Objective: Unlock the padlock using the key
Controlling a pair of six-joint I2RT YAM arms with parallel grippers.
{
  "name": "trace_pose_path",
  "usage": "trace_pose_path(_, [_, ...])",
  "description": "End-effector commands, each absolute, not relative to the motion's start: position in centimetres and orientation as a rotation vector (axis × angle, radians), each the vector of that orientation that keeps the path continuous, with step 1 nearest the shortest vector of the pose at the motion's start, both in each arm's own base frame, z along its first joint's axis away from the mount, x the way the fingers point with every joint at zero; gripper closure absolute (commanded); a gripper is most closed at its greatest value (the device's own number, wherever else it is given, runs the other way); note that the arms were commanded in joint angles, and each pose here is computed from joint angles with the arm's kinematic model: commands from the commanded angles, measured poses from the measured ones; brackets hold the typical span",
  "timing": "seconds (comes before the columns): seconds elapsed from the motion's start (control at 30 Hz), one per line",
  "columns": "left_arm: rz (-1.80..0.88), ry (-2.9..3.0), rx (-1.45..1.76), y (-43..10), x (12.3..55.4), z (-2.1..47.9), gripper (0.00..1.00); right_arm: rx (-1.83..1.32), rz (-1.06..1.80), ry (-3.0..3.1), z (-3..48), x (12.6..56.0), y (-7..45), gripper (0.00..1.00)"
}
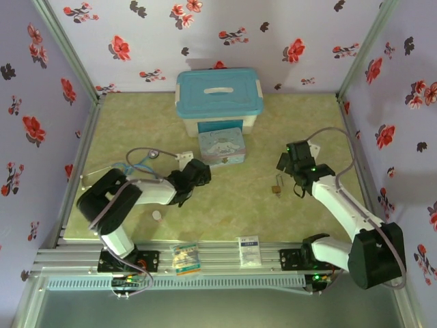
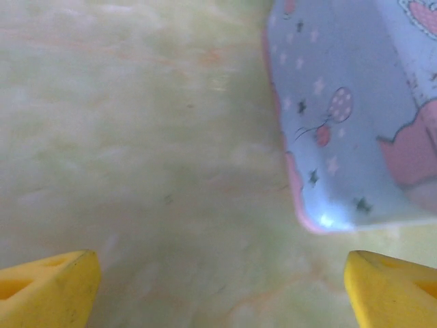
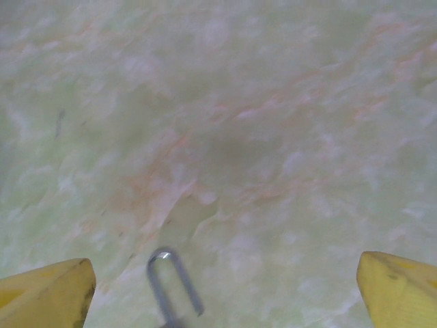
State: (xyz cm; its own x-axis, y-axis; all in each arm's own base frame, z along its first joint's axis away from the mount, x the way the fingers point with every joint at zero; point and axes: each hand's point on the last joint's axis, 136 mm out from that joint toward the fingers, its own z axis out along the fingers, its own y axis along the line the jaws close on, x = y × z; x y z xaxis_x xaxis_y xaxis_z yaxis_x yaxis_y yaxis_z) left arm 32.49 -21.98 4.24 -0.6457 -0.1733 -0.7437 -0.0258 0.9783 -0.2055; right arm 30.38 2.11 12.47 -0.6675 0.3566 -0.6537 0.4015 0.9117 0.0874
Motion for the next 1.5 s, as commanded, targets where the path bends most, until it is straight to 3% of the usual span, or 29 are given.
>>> trace_pose_path(0.0, [-0.193, 2.172, -0.123, -20.0, 32.0, 8.8, 0.07, 0.678, -0.160, 2.207, 14.5, 31.1, -2.2, 0.01])
trace_pose_path(0.13, [-0.083, 2.132, -0.072, -16.0, 31.1, 14.2, 0.04, 0.692, -0.298, 2.064, 15.4, 32.2, -5.8, 0.01])
trace_pose_path(0.37, [0.263, 1.960, -0.032, -6.8, 31.0, 20.0, 0.00, 0.379, -0.319, 1.874, 15.0, 34.7, -4.9, 0.02])
trace_pose_path(0.57, [0.408, 1.906, -0.066, -0.6, 32.7, 15.8, 0.00, 0.306, -0.194, 1.821, 13.3, 35.9, -3.3, 0.03])
trace_pose_path(0.7, [0.287, 1.906, -0.148, 1.2, 34.1, 13.2, 0.00, 0.324, -0.237, 1.812, 11.9, 36.7, -3.9, 0.03])
trace_pose_path(0.9, [0.218, 1.835, -0.163, 2.3, 36.0, 12.7, 0.00, 0.296, -0.227, 1.851, 9.3, 37.9, -3.6, 0.05])
trace_pose_path(1.0, [0.209, 1.847, -0.180, 3.0, 37.3, 12.8, 0.00, 0.326, -0.246, 1.852, 9.4, 38.2, -4.0, 0.01])
trace_pose_path(1.47, [0.128, 1.905, -0.132, 2.9, 39.6, 9.6, 0.00, 0.348, -0.246, 1.869, 9.2, 38.5, -4.5, 0.01])
